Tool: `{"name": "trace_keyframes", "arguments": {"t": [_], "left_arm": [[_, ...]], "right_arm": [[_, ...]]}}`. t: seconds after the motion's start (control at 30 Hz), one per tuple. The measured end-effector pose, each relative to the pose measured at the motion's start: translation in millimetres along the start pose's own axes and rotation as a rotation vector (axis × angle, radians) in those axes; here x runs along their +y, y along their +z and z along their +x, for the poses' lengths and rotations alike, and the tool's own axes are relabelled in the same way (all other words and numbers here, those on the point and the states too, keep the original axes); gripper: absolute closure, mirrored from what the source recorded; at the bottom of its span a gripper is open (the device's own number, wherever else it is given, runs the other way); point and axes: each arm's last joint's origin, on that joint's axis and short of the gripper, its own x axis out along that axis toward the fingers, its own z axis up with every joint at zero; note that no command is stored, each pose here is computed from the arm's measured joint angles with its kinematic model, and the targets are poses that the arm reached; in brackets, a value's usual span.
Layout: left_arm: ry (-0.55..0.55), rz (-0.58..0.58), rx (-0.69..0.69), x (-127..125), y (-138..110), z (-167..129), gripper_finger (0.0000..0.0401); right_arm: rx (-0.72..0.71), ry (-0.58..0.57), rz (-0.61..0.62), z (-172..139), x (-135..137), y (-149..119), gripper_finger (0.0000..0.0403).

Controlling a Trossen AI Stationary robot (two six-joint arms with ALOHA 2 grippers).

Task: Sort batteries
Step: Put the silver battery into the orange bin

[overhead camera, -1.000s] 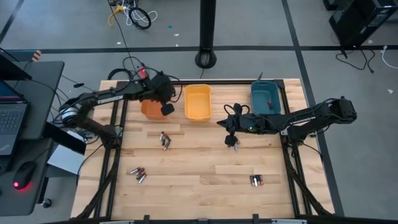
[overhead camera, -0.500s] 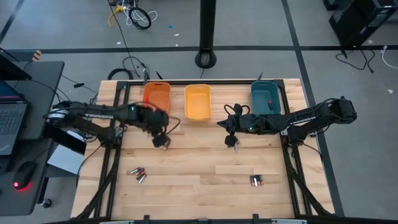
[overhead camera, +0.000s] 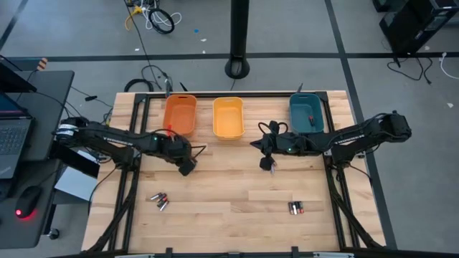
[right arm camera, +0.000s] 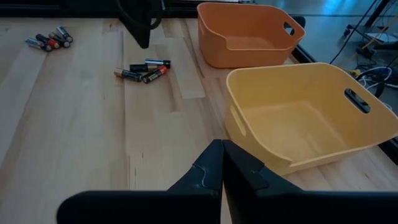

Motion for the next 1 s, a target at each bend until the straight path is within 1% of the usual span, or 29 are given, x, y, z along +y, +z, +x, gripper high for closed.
{"name": "trace_keyframes", "arguments": {"t": [0.17, 0.33, 0.47, 0.67, 0.87, 1.0], "left_arm": [[-0.019, -0.018, -0.028, -1.7, 1.9, 0.8, 0.0335], [0.037, -0.048, -0.025, 0.4, 0.9, 4.7, 0.0281], [0.079, -0.043, -0.014, -0.4, 0.8, 13.9, 0.0252], [0.163, -0.042, -0.013, -0.5, 0.2, 27.6, 0.0239], [0.189, -0.04, 0.002, -0.4, -0.9, 33.6, 0.0238], [0.206, -0.012, 0.02, -0.3, -1.9, 38.1, 0.0238]], "right_arm": [[0.0, -0.001, 0.003, 0.1, -0.2, 0.0, 0.038], [-0.001, -0.001, 0.003, 0.1, -0.2, 0.1, 0.0384], [-0.001, -0.001, 0.003, 0.1, -0.2, 0.1, 0.0385], [0.001, -0.001, 0.016, 0.1, -0.2, -0.1, 0.0381], [0.003, -0.001, 0.017, 0.1, -0.2, -0.3, 0.0386], [0.004, -0.001, 0.017, 0.1, -0.2, -0.3, 0.0382]]}}
